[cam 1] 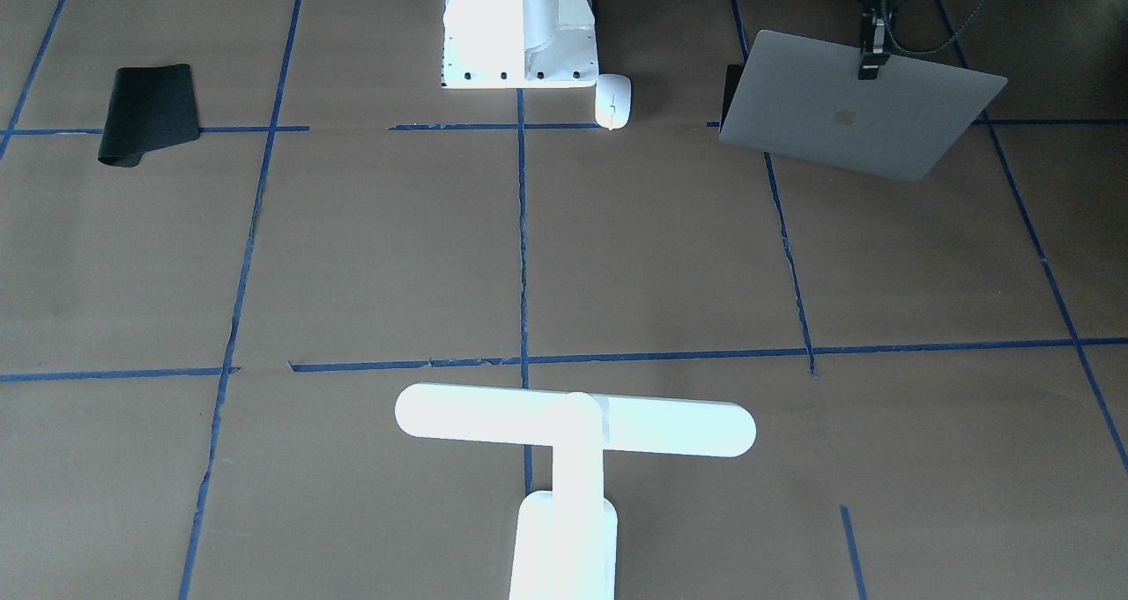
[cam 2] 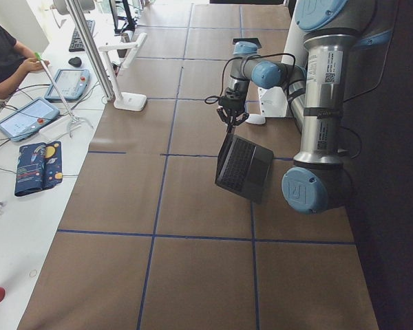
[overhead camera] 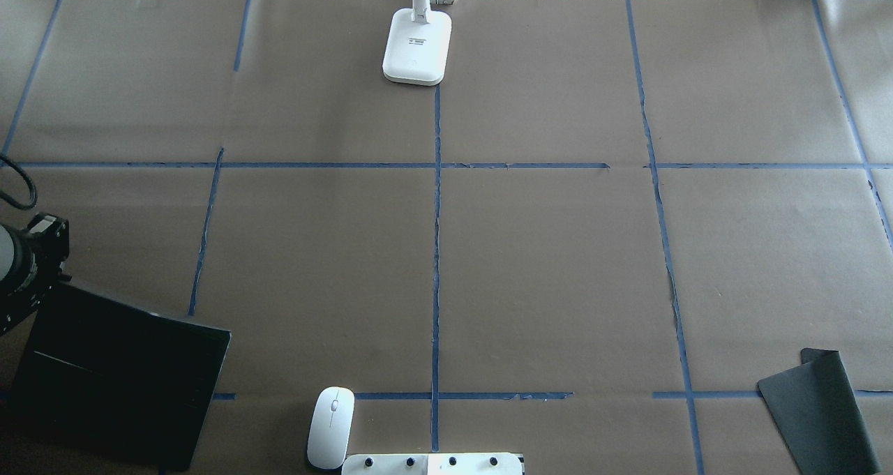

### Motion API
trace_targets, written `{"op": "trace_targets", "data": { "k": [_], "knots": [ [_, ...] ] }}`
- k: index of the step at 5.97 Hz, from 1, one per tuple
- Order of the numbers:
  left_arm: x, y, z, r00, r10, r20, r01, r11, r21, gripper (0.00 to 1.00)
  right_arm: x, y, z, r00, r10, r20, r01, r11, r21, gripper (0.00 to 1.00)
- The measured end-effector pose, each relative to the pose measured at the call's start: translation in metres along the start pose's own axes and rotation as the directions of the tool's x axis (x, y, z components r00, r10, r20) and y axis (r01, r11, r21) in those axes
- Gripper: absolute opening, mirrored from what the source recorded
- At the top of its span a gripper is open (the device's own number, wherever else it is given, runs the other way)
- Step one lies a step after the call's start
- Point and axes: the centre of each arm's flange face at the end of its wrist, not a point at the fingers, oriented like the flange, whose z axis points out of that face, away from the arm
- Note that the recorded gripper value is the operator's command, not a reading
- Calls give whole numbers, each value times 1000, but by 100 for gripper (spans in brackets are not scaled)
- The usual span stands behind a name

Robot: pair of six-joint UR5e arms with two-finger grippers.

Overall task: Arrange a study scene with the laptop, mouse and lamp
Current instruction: 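Lift and carry the laptop with the left gripper toward the lamp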

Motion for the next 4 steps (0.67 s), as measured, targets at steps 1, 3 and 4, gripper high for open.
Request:
{"op": "trace_targets", "data": {
  "k": [1,3,4],
  "knots": [
    [42,-5,-2,999,-38,-24,39,999,28,0,0,0,0,1000,0,0,0,1000,-1,100],
    [131,6,2,994,-96,-50,99,993,61,0,2,1,2,1000,5,-1,-5,1000,-5,100],
    [168,25,0,993,-109,-54,112,992,62,0,3,1,3,1000,6,-2,-6,1000,-6,100]
  ]
}}
